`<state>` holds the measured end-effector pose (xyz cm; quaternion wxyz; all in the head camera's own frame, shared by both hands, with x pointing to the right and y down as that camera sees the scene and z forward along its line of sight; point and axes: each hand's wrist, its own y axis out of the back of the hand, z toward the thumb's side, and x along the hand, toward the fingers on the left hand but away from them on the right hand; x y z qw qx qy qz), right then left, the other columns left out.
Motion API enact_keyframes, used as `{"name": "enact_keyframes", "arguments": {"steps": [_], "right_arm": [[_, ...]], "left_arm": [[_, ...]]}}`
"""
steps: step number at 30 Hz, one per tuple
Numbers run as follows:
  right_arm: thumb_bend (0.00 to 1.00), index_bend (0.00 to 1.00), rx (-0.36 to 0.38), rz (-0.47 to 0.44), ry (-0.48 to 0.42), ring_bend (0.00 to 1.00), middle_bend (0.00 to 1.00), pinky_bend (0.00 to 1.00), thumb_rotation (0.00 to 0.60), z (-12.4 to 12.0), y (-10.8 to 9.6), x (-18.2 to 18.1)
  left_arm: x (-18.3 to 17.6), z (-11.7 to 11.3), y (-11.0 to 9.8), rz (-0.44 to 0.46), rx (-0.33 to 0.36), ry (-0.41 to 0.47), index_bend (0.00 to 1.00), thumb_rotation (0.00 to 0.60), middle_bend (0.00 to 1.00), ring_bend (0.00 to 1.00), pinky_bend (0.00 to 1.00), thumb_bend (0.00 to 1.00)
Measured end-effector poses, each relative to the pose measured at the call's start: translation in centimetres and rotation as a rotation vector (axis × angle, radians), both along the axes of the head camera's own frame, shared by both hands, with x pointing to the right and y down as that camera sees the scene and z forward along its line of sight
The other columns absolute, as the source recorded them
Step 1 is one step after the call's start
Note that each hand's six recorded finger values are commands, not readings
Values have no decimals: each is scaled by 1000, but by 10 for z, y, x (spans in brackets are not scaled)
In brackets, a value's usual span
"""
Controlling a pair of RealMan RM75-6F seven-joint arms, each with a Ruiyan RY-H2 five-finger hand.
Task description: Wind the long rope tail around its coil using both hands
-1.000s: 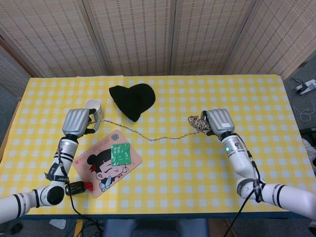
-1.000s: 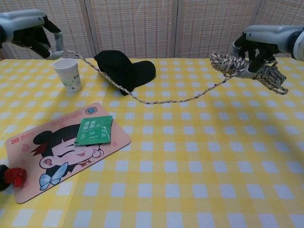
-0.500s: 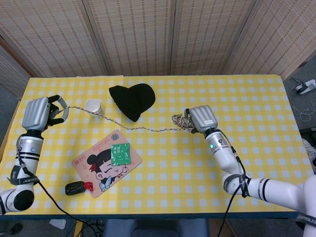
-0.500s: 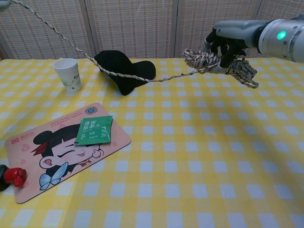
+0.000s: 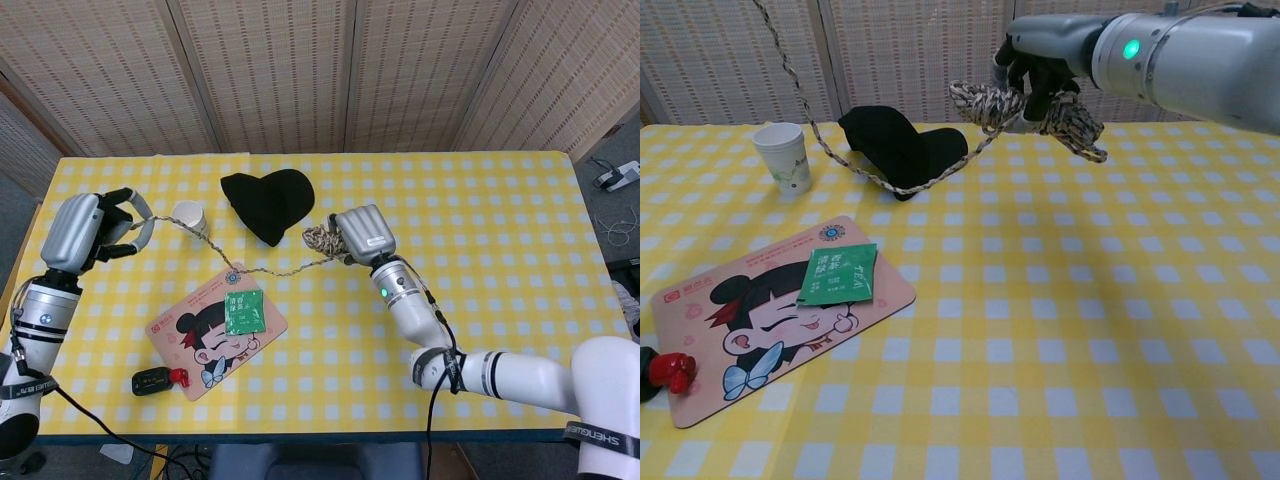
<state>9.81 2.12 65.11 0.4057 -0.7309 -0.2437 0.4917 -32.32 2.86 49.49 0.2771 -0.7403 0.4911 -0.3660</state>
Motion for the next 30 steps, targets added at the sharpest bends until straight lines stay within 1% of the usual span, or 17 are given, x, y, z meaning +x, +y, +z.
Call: {"name": "enact_keyframes", "arguments": {"steps": [5,9,12,15,23,30], "right_arm": [[1000,775,7,-29,16,574,598,764,600,2,5,-21],[1000,775,10,-53,23,574,598,764,600,6,10,-36],[1000,778,13,-63,15,574,600,764,600,8,14,-45],[1000,788,22,-69,-8,574,601,764,600,9,16,-54],[1000,795,26,-83,-84,574,602,764,600,9,22,-75],[1000,795,10,-103,-189,574,602,764,600,10,33,-82]], "left_arm": [[22,-15,-2,53,0,93,749,600,1000,1000,1000,447],[49,-28,-5,114,-10,181,750,600,1000,1000,1000,447],[68,-36,-7,161,-26,220,750,600,1000,1000,1000,447],[83,-41,-11,187,-40,248,750,600,1000,1000,1000,447],[110,-44,-20,195,-105,327,750,600,1000,1000,1000,447],[123,-46,-33,162,-157,404,748,600,1000,1000,1000,447]]}}
